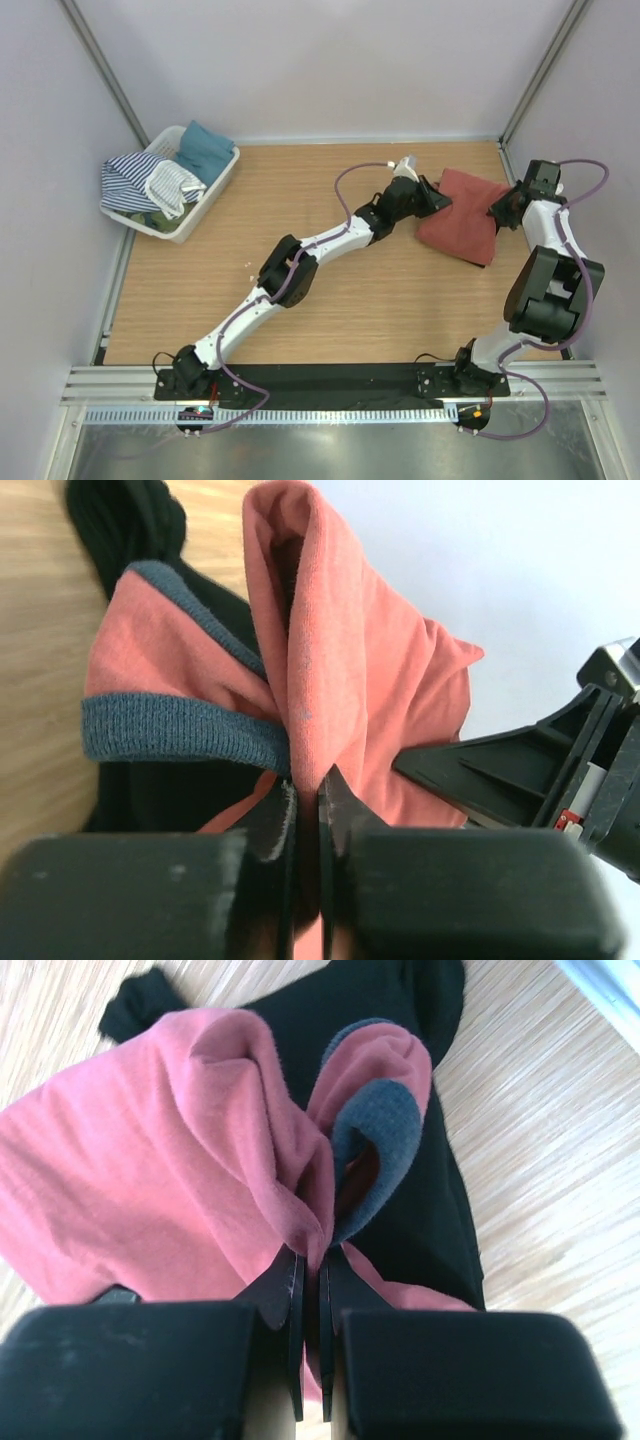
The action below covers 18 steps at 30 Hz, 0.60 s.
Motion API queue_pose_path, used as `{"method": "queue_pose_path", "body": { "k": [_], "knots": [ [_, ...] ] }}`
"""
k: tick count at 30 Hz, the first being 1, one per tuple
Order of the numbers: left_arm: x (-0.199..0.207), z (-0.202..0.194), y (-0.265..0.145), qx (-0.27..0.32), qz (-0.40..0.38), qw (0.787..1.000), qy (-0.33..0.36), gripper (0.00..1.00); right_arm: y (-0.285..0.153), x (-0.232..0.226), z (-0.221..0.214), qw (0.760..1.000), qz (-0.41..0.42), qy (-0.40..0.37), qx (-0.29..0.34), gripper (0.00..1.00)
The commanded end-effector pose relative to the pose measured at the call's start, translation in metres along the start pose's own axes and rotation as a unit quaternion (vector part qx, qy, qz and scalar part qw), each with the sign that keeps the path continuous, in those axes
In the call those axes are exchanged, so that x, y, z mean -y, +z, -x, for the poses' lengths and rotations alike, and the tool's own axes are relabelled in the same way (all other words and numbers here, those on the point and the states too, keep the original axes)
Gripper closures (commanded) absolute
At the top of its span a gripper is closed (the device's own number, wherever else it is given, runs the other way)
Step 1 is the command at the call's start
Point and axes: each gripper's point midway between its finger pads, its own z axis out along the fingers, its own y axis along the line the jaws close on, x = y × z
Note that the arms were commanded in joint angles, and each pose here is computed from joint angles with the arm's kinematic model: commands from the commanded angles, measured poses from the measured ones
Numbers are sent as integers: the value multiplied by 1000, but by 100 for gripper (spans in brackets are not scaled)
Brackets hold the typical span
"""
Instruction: Fold and stack the tank tops
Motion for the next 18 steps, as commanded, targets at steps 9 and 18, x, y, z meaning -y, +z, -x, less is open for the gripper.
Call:
{"method": "queue_pose_path", "body": {
  "k": [9, 18],
  "knots": [
    [69, 78, -11, 138, -65, 985, 77, 13, 45, -2, 45, 997, 13, 58, 40, 54],
    [90, 148, -77, 151, -11, 979, 136, 3, 23, 15, 67, 994, -55, 59, 75, 25]
  ]
}}
